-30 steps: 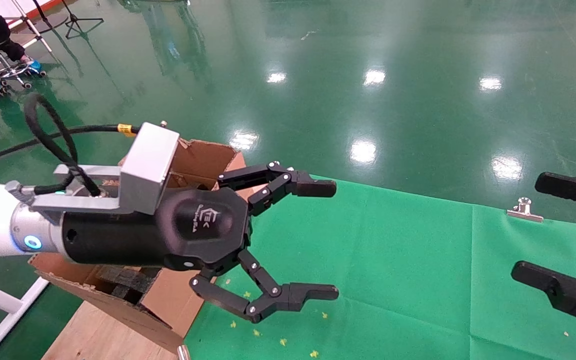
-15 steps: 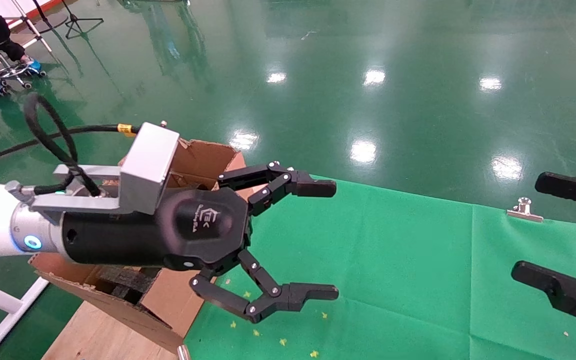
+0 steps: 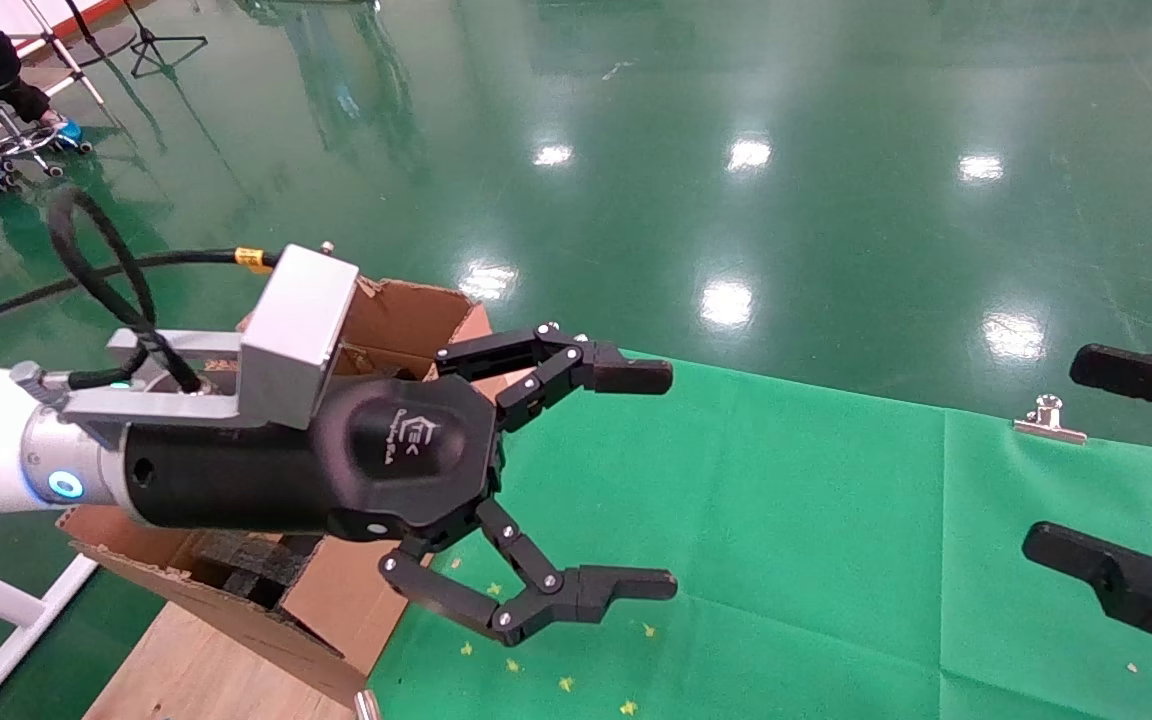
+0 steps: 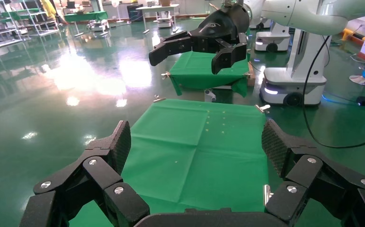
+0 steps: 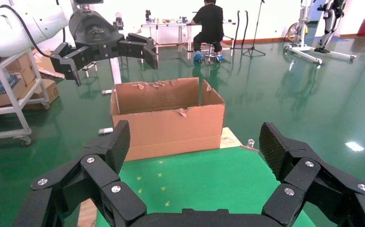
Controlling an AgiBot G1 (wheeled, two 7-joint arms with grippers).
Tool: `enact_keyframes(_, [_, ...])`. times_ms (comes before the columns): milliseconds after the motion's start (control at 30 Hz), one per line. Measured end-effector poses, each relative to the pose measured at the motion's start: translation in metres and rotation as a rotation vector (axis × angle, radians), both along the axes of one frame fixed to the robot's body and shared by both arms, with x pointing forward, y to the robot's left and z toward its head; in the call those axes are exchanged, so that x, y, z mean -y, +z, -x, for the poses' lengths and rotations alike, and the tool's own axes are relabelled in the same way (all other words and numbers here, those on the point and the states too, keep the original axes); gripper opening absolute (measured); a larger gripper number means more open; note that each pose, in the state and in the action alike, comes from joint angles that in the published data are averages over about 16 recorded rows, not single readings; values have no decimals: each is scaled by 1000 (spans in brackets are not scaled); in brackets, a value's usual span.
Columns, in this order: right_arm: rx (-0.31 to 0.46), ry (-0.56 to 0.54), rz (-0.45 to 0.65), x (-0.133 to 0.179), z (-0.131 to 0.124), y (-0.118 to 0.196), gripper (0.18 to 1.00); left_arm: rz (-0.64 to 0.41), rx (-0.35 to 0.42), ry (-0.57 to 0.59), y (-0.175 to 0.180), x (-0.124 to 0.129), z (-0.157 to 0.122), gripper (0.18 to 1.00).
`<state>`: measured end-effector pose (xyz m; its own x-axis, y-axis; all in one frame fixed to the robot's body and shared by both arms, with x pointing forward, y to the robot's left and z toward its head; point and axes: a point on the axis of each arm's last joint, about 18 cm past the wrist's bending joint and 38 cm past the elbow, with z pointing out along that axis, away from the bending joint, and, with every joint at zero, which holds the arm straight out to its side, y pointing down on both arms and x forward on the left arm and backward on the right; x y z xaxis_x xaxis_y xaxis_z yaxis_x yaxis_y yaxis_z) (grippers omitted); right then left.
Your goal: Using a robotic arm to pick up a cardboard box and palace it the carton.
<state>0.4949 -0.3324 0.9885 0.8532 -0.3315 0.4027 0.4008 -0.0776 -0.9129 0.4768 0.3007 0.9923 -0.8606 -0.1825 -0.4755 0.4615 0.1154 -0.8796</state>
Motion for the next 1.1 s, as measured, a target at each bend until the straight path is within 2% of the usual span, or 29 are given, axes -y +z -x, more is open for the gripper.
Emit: enact_keyframes(1100, [0, 0, 0, 0, 0, 0, 1001, 0, 0, 0, 0, 0, 0, 1001])
